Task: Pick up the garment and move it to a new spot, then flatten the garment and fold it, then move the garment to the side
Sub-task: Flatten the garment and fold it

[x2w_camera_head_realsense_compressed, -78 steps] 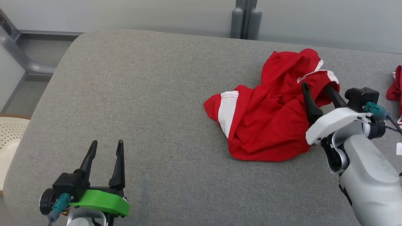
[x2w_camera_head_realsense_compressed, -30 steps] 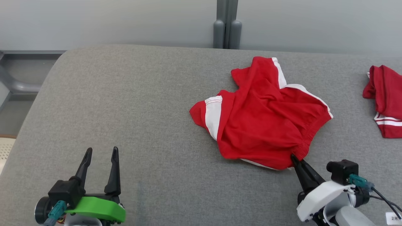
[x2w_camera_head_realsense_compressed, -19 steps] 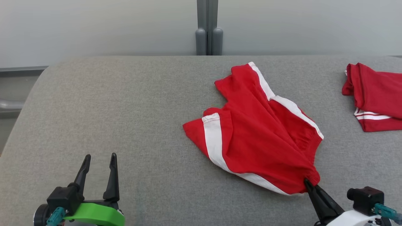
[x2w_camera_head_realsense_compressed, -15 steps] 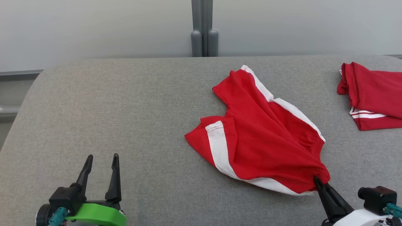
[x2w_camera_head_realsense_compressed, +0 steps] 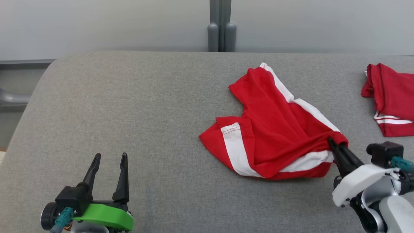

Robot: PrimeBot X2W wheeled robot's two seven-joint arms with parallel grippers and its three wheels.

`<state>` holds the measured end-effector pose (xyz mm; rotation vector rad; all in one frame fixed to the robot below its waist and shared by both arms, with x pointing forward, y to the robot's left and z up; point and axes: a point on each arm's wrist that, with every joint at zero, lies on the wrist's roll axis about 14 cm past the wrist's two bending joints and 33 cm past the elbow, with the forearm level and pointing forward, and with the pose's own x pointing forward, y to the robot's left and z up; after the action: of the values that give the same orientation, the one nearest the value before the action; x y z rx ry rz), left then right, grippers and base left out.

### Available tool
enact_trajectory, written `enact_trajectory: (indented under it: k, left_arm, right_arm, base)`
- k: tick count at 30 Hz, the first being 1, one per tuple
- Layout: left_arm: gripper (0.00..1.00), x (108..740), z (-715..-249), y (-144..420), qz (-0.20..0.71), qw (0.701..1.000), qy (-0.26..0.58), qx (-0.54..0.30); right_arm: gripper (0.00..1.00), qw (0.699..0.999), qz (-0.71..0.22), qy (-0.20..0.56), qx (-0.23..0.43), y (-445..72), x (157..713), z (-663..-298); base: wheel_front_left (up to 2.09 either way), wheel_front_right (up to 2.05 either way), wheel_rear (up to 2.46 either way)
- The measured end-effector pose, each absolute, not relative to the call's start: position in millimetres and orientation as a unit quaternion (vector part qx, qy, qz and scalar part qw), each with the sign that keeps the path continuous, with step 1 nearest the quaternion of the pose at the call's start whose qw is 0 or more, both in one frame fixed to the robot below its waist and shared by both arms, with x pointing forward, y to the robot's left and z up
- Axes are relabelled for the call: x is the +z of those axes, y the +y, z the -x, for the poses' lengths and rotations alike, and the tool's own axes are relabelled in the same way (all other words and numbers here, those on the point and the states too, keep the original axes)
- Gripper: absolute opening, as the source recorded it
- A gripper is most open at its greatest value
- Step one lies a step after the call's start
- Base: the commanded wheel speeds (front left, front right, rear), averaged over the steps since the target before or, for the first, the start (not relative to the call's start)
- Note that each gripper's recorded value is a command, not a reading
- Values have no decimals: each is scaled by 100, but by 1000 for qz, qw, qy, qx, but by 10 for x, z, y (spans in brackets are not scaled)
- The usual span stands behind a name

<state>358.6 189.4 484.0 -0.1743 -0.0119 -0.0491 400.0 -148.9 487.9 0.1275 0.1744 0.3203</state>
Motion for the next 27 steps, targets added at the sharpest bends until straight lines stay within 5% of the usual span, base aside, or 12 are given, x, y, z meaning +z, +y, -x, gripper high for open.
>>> enact_trajectory:
  k: [12, 13, 14, 27]
  left_arm:
    - [100, 4748, -3667, 1985, 86, 996, 8, -10]
    - [100, 4738, -3669, 1995, 86, 996, 10, -9]
    - [100, 4726, -3669, 1997, 86, 996, 12, -8]
    - [100, 4791, -3696, 1885, 87, 996, 2, -27]
  right_arm:
    - [0, 978, -37, 150, 143, -1459, 4413, -4681]
    - [40, 977, -40, 151, 142, -1434, 4385, -4702]
    - [100, 977, -41, 150, 143, -1413, 4365, -4715]
    - [100, 984, -85, 74, 136, -1491, 4587, -4404]
  base:
    - [0, 0, 0]
    - [0, 0, 0]
    - [0, 0, 0]
    - [0, 0, 0]
